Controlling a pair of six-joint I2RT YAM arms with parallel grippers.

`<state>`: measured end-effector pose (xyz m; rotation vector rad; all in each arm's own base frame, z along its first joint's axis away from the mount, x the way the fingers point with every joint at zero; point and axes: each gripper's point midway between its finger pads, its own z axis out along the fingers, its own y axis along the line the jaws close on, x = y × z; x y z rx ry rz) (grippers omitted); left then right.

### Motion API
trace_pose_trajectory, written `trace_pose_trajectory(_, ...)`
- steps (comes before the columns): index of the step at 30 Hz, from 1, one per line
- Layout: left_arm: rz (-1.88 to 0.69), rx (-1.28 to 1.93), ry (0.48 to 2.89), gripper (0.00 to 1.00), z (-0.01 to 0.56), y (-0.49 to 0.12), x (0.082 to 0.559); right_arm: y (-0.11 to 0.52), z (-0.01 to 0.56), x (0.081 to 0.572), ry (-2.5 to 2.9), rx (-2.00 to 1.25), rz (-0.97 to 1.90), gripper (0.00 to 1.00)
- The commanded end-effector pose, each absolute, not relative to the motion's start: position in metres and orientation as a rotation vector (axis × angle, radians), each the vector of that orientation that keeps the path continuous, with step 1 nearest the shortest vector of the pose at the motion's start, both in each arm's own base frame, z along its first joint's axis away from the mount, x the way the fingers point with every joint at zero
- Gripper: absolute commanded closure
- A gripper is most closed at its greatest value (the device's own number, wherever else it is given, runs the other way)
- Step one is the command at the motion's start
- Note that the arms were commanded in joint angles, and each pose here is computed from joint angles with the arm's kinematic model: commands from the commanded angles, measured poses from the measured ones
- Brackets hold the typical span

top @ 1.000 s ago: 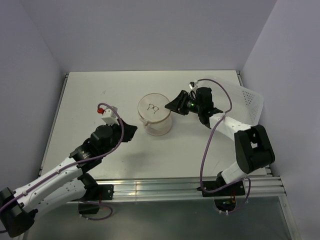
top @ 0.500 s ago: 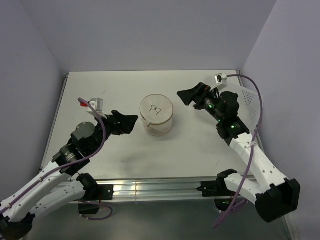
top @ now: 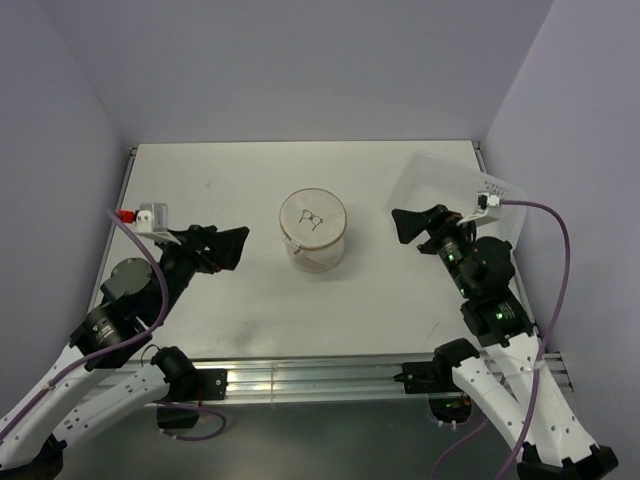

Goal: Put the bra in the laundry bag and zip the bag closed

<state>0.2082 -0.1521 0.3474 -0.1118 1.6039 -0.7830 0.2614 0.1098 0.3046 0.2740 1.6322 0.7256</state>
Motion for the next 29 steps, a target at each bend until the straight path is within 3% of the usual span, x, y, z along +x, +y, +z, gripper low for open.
trace_pose_trajectory(1, -0.711, -0.138, 1.587, 0.01, 0.354, -0.134, 0.208, 0.085, 0.297, 0.256, 1.615, 0.34, 0.599, 0.0)
trace_pose_trajectory(10, -0.645, -0.142, 1.622, 0.01, 0.332, -0.128, 0.211, 0.077, 0.268, 0.255, 1.659, 0.374, 0.552, 0.0)
trace_pose_trajectory(29, -0.628, -0.103, 1.641, 0.02, 0.315, -0.134, 0.214, 0.082, 0.27, 0.259, 1.673, 0.353, 0.561, 0.0)
